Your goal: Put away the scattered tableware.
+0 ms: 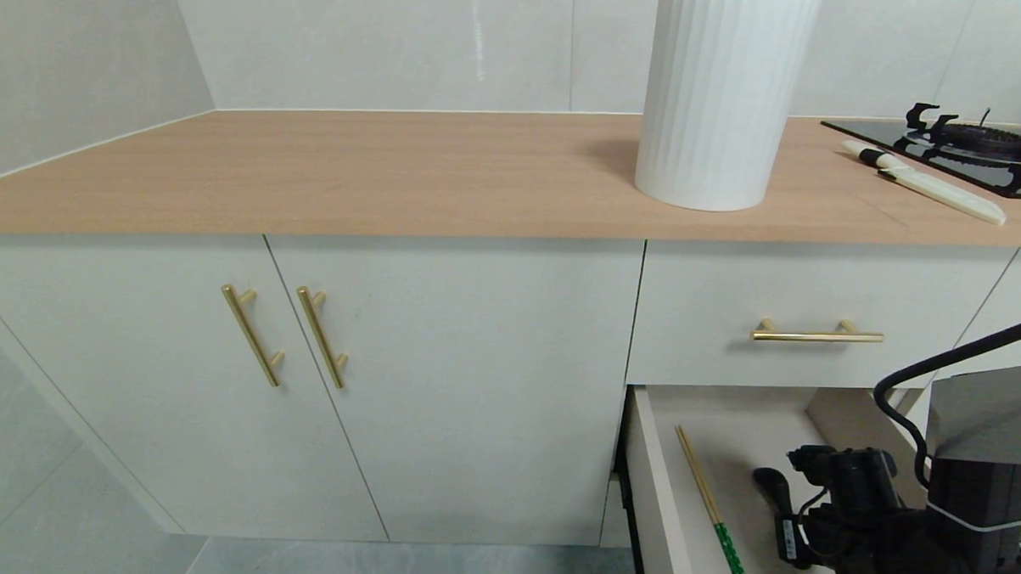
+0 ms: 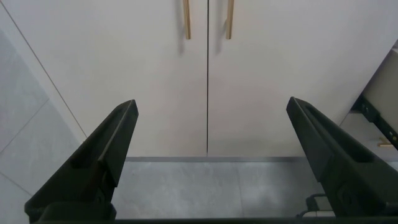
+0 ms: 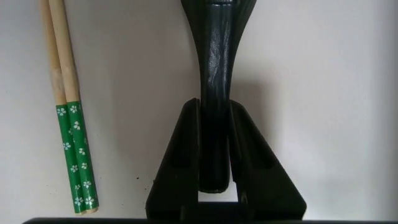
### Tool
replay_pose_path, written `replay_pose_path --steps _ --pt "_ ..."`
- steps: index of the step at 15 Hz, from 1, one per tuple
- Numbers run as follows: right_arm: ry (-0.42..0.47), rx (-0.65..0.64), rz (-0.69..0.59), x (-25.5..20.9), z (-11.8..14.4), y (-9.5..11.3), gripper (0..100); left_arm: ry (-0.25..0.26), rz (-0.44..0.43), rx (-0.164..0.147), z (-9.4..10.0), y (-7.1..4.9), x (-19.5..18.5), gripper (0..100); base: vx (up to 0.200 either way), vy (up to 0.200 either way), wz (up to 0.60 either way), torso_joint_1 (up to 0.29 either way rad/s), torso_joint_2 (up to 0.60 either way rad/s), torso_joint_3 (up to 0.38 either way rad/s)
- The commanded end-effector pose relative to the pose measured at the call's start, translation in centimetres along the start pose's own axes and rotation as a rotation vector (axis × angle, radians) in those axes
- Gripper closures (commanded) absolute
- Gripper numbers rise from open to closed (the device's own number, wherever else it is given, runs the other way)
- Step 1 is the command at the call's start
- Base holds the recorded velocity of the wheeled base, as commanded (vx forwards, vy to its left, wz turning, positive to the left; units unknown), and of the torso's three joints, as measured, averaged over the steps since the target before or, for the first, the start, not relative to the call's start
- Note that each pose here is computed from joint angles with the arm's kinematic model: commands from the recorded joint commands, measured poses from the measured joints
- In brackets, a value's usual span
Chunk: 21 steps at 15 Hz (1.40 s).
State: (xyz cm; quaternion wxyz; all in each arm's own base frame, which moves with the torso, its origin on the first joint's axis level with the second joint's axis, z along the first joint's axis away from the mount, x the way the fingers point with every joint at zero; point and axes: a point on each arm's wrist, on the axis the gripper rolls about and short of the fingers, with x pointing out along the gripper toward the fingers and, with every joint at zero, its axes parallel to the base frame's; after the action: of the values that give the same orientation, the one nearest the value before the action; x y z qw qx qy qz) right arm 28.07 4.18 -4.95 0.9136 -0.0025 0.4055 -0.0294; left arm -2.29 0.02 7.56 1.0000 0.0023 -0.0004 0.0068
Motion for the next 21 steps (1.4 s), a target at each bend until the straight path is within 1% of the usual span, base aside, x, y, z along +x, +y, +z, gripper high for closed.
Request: replay_pose_path --steps 1,5,7,9,11,13,17,18,20,21 --pt "-0.008 0.001 -0.005 0.0 0.1 0.0 0 0.001 0.002 0.000 0.0 0.0 0.0 0 0.000 0.000 0.00 0.000 0.00 0.000" --pt "-0.031 0.004 -0.005 -0.3 0.4 0.0 0 0.001 0.000 0.000 0.0 0.0 0.0 0 0.000 0.000 0.00 0.000 0.00 0.000" --pt "-0.079 0.013 -0.016 -1.6 1.4 -0.1 0 0.001 0.000 0.000 0.0 0.0 0.0 0 0.000 0.000 0.00 0.000 0.00 0.000" --pt "-0.167 0.029 -0.035 -4.1 3.3 -0.3 0 0.001 0.000 0.000 0.0 0.0 0.0 0 0.000 0.000 0.00 0.000 0.00 0.000" --pt "-0.199 0.036 -0.033 -6.9 4.5 -0.6 0 0.001 0.000 0.000 0.0 0.0 0.0 0 0.000 0.000 0.00 0.000 0.00 0.000" --pt "-0.205 0.035 -0.034 -8.7 5.2 -0.9 0 0.001 0.000 0.000 0.0 0.0 0.0 0 0.000 0.000 0.00 0.000 0.00 0.000" --pt "-0.200 0.030 -0.029 -14.1 7.1 -1.3 0 0.001 0.000 0.000 0.0 0.0 0.0 0 0.000 0.000 0.00 0.000 0.00 0.000" --pt "-0.183 0.028 -0.029 -15.3 7.5 -1.5 0 0.002 0.000 0.000 0.0 0.0 0.0 0 0.000 0.000 0.00 0.000 0.00 0.000" --pt "-0.113 0.025 -0.028 -18.5 8.2 -1.7 0 0.001 0.002 0.000 0.0 0.0 0.0 0 0.000 0.000 0.00 0.000 0.00 0.000" --pt "-0.098 0.031 -0.021 -19.5 8.4 -1.8 0 0.001 0.000 0.000 0.0 0.0 0.0 0 0.000 0.000 0.00 0.000 0.00 0.000"
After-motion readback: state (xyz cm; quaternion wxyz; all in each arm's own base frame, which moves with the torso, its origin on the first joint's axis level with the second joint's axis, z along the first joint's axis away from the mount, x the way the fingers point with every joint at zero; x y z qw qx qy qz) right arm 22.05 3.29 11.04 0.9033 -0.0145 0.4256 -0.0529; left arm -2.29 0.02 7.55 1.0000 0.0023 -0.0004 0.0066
